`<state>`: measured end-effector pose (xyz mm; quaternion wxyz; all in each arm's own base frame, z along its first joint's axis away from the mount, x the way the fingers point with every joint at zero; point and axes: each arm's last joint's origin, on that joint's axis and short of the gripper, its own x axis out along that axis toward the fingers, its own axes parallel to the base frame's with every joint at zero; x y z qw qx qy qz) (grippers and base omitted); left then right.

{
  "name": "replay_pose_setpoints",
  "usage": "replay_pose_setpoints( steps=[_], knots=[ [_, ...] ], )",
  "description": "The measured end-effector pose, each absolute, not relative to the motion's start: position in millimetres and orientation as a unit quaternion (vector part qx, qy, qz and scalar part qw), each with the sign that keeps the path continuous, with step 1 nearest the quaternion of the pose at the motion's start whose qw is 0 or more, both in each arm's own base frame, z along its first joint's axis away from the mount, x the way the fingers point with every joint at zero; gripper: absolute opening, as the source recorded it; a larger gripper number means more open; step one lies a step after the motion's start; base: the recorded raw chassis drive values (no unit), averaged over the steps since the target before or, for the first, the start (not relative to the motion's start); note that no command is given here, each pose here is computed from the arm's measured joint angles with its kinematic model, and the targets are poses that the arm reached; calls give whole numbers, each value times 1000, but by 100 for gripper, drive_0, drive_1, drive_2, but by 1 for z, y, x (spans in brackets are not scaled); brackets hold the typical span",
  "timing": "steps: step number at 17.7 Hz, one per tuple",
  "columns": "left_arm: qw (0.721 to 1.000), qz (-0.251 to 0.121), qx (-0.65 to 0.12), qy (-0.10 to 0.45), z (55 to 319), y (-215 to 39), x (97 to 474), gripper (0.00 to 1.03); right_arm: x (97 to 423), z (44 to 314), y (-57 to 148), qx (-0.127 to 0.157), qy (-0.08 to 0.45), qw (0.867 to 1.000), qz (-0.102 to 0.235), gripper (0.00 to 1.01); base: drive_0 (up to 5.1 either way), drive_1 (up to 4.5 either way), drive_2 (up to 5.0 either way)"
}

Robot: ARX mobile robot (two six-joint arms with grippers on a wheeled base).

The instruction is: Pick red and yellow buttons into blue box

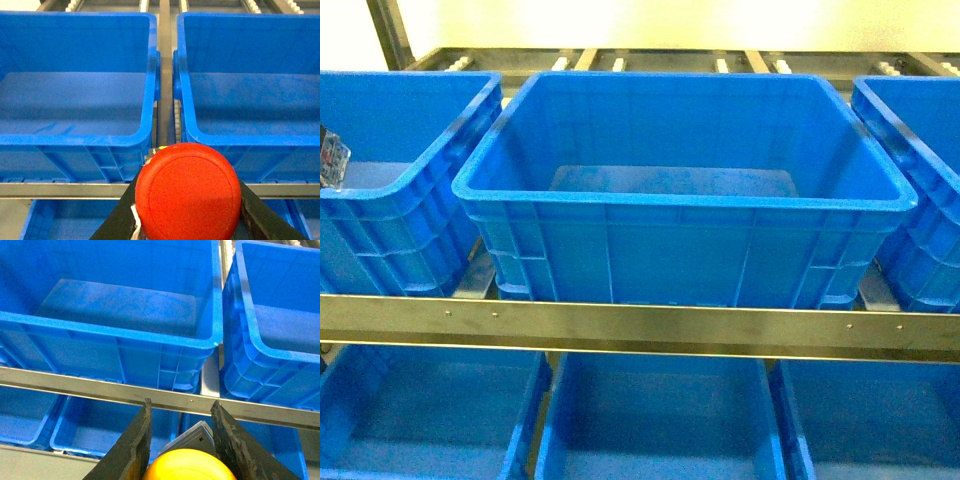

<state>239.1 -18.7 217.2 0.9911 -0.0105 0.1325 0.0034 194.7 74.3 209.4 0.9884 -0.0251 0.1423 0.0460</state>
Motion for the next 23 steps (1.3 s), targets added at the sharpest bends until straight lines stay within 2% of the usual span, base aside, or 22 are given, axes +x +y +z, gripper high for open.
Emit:
replay_pose_setpoints(
  steps=[11, 23],
  knots=[
    [991, 3, -10, 134, 217, -19, 239, 31, 195, 209, 74, -26, 144, 988, 47, 32, -5, 421, -430],
    [991, 3, -10, 137, 215, -19, 240, 31, 195, 208, 74, -26, 146, 988, 46, 32, 0, 0, 0]
  ],
)
